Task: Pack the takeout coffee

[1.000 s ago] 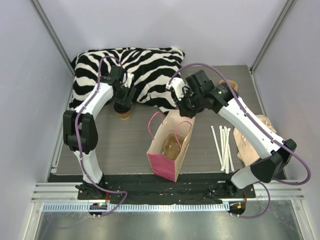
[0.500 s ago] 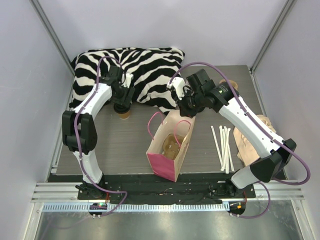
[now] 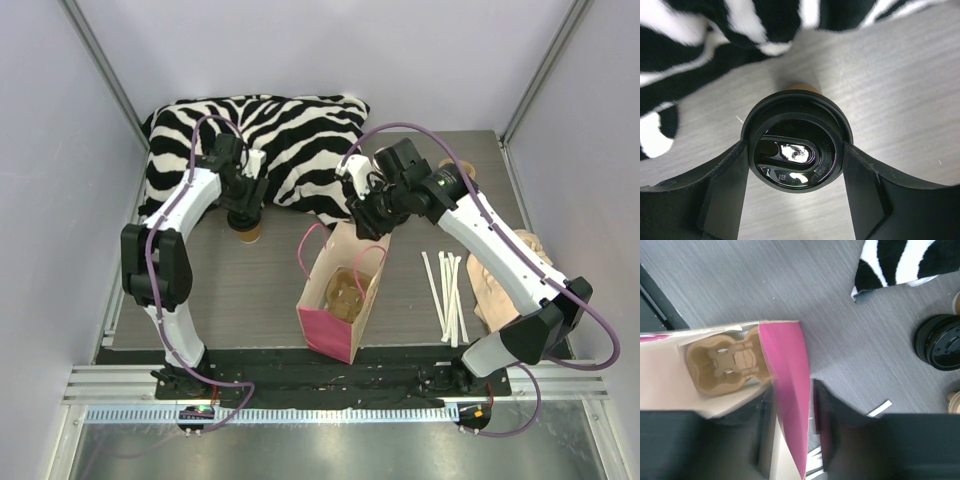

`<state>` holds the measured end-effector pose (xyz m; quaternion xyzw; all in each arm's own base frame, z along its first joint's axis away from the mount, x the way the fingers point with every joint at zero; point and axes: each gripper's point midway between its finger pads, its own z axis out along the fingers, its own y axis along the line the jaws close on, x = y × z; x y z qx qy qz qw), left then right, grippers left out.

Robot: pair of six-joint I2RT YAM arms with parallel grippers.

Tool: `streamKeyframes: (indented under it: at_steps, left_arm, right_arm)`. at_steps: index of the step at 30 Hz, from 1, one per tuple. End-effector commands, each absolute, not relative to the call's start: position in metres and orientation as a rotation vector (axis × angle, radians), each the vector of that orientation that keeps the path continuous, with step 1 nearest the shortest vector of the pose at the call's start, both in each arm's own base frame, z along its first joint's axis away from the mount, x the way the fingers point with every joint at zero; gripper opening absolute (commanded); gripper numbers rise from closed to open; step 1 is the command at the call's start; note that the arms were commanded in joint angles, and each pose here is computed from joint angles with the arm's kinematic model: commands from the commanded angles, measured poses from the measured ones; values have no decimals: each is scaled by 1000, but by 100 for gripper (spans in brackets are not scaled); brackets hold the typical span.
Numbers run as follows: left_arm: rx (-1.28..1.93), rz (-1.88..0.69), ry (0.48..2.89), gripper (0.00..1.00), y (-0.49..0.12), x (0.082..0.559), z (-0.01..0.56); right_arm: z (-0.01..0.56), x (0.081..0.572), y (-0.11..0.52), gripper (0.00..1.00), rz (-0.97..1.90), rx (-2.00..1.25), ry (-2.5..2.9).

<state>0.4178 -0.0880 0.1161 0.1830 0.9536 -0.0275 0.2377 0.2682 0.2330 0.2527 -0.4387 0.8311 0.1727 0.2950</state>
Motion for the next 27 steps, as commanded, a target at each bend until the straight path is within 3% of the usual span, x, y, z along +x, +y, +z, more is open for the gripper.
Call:
streamKeyframes:
  at_steps: [1, 6, 9, 13, 19, 27]
  left_arm:
    - [541, -139, 2604, 33, -92, 398, 143]
    - [537, -191, 2586, 33, -96, 383, 164]
    - [529, -231, 2569, 32, -100, 375, 177]
    - [521, -323, 2483, 29, -110, 363, 220]
    - [610, -566, 2217, 29, -146, 340, 336]
    - [869, -697, 2020, 29, -183, 273, 413]
  right_arm:
    - [275, 263, 234, 49, 533, -1125, 2160]
    - [301, 261, 239, 74, 589, -1209, 2048]
    - [305, 261, 241, 79, 589, -1283, 1997]
    - [295, 260, 239, 79, 584, -1348, 2025]
    - [285, 255, 231, 73, 625, -1346, 2088]
    - [275, 257, 231, 63, 693, -1290, 2157]
